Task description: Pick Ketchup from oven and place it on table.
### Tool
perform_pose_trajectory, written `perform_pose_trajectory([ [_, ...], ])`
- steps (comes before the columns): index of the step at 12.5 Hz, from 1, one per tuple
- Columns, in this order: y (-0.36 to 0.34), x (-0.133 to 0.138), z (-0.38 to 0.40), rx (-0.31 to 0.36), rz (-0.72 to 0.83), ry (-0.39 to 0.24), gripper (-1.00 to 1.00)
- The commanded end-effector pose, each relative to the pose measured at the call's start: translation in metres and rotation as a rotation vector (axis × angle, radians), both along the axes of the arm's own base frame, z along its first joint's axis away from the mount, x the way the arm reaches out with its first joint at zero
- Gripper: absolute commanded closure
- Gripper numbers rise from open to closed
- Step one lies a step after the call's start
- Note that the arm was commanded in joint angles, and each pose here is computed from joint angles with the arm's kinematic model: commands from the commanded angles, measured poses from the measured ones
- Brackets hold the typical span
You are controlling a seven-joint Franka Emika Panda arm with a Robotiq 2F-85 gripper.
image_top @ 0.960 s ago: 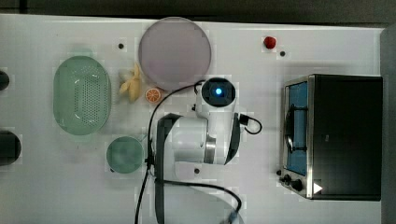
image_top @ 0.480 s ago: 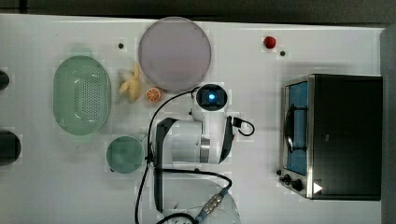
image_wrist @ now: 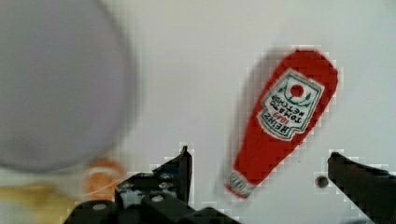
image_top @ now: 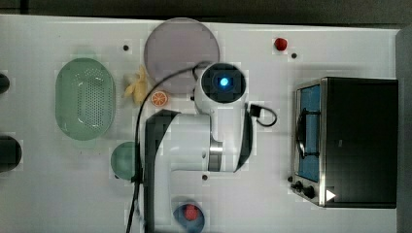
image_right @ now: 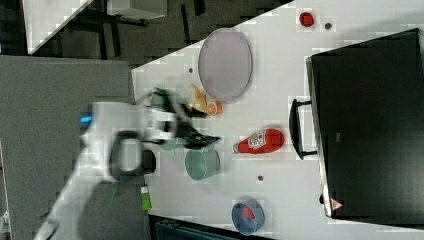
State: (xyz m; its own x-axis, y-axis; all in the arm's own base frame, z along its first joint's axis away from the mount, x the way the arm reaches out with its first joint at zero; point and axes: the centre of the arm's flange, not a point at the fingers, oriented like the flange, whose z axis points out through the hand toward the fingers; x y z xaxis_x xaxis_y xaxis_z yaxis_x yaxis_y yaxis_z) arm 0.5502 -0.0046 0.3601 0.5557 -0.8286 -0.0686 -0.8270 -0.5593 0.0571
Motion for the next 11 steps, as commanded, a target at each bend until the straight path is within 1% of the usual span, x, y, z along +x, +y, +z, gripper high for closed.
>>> perform_pose_trajectory([
  [1, -0.011, 0.022, 0.13, -0.002, -0.04, -0.159, -1.0],
  [2, -0.009, 0.023, 0.161, 0.0, -0.034, -0.171, -1.0],
  [4, -0.005, 0.019, 0.2, 0.002, -0.025, -0.139, -1.0],
  [5, -0.005, 0.019, 0.218, 0.002, -0.023, -0.143, -1.0],
  [7, -0.007, 0.013, 0.241, 0.0, -0.024, -0.12, -1.0],
  [8, -0.007, 0.012, 0.253, 0.0, -0.023, -0.12, -1.0],
  [10, -0.009, 0.003, 0.26, 0.0, -0.026, -0.067, -1.0],
  [11, -0.01, 0.001, 0.259, 0.0, -0.027, -0.051, -1.0],
])
